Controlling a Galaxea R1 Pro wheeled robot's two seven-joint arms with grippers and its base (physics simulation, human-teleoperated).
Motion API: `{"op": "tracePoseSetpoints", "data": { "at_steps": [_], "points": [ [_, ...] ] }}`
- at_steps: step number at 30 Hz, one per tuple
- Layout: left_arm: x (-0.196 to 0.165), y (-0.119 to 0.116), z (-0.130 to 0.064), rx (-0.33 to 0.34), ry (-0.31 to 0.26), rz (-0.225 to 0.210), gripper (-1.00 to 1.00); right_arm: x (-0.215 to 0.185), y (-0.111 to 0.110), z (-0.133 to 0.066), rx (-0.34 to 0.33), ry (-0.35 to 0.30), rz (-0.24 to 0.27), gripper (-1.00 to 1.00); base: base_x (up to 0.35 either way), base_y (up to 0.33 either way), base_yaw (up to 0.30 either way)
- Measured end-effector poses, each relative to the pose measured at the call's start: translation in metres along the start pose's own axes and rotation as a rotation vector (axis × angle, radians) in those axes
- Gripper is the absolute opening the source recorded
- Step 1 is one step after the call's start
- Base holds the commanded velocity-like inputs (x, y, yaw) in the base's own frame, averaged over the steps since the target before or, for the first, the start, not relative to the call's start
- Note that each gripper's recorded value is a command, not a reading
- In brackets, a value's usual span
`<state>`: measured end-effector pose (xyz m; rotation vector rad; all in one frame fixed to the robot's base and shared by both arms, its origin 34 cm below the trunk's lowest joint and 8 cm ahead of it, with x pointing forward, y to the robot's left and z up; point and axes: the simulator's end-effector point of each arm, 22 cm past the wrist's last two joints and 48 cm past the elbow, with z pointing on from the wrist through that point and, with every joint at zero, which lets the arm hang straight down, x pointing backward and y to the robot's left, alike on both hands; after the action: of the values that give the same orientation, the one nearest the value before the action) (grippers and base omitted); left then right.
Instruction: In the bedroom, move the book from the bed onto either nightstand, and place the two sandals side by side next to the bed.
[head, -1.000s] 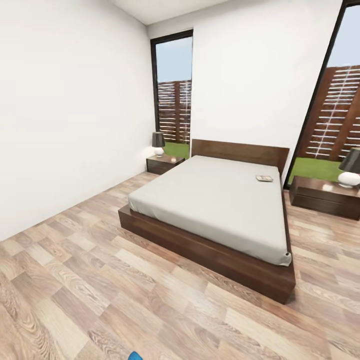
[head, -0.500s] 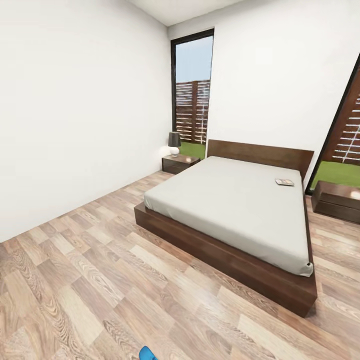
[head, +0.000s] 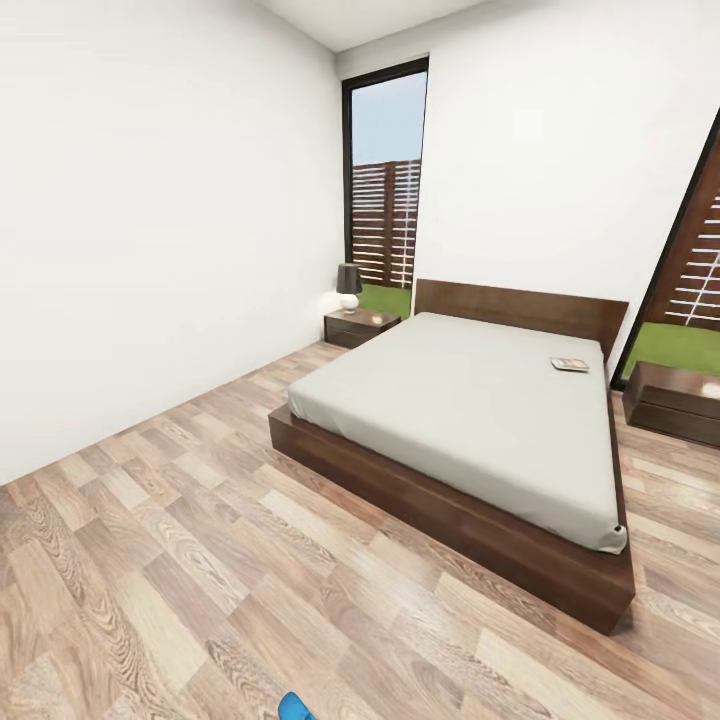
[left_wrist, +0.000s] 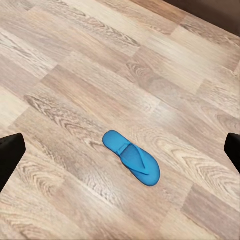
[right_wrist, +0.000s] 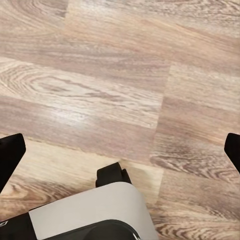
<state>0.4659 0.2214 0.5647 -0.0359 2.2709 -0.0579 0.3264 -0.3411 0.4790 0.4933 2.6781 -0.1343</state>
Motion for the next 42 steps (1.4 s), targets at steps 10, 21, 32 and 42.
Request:
{"op": "tracePoseSetpoints", "data": {
  "at_steps": [10, 21, 32, 42],
  "points": [
    [0.0, 0.0001, -0.0001, 0.0, 0.0, 0.0, 1.0, 0.0001, 0.0001, 0.0, 0.0, 0.0, 0.0, 1.0, 0.0, 0.0, 0.245],
    [0.0001, 0.0001, -0.0001, 0.0, 0.0, 0.0, 1.0, 0.0001, 0.0001, 0.0, 0.0, 0.0, 0.0, 1.0, 0.0, 0.0, 0.292],
    [-0.0001, 0.0001, 0.0, 0.0, 0.0, 0.0, 1.0, 0.0002, -0.0001, 0.0, 0.001, 0.0, 0.0, 1.0, 0.0, 0.0, 0.293],
    [0.0001, -0.0003, 0.0, 0.001, 0.0, 0.0, 1.0, -0.0001, -0.0005, 0.0, 0.001, 0.0, 0.002, 1.0, 0.0, 0.0, 0.117]
  ]
}}
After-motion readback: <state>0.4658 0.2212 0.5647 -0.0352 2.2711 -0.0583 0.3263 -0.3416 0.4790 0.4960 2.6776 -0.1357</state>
